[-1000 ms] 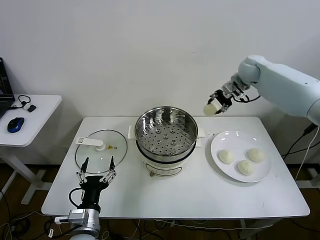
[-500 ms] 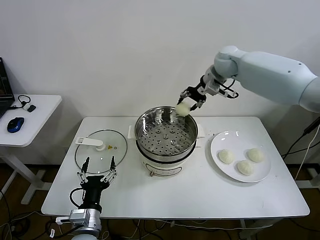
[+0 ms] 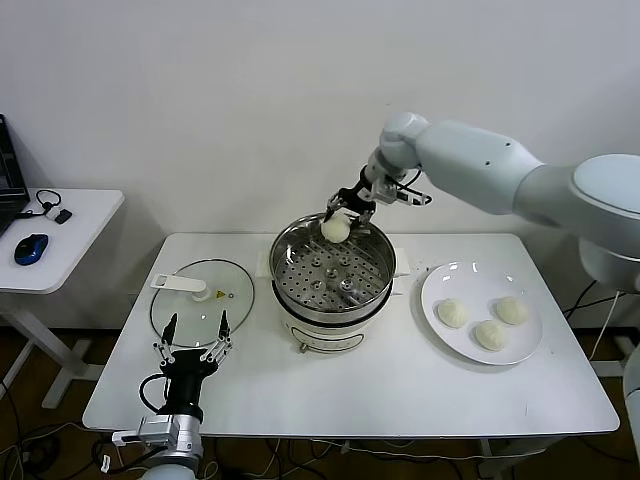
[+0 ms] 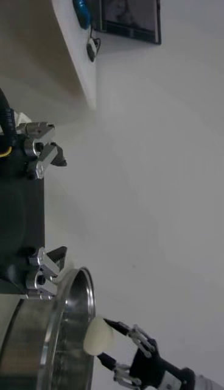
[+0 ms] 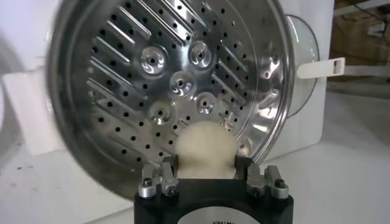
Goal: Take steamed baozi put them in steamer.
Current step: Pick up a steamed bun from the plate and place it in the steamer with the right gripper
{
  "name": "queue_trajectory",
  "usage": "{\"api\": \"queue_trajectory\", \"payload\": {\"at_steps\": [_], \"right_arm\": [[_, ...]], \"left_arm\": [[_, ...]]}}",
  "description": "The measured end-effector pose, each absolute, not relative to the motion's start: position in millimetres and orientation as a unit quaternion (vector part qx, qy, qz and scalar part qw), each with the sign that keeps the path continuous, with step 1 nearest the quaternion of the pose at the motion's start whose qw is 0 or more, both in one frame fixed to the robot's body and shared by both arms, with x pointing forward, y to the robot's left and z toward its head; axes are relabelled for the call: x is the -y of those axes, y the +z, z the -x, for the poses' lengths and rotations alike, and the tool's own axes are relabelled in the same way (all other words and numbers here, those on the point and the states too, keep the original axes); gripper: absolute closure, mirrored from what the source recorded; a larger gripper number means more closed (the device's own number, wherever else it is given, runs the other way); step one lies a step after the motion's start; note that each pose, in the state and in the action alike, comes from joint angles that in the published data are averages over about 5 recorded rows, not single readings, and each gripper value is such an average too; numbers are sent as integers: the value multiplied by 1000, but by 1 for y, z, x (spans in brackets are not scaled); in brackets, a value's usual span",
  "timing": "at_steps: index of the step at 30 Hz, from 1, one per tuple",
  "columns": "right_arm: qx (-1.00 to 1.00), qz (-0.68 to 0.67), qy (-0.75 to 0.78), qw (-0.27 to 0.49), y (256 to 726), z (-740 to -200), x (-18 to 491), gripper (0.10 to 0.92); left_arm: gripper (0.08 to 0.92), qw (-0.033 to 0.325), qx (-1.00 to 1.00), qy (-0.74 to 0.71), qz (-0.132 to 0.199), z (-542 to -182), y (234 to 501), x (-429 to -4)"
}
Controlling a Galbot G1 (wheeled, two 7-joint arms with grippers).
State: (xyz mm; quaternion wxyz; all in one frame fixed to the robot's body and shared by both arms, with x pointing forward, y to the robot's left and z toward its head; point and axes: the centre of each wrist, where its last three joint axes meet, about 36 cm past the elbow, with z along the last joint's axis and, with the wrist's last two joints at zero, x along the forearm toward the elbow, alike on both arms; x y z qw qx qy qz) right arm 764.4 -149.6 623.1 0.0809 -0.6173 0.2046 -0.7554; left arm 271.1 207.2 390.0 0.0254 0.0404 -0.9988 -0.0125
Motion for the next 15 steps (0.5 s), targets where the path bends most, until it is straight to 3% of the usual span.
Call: {"api": "queue_trajectory", "payload": {"at_steps": [15], "right_arm": [[-211,618,-754,71,594,-772,133,378]], "left_arm": [[177,31,999,-13,-40,-276,384,-209]]}}
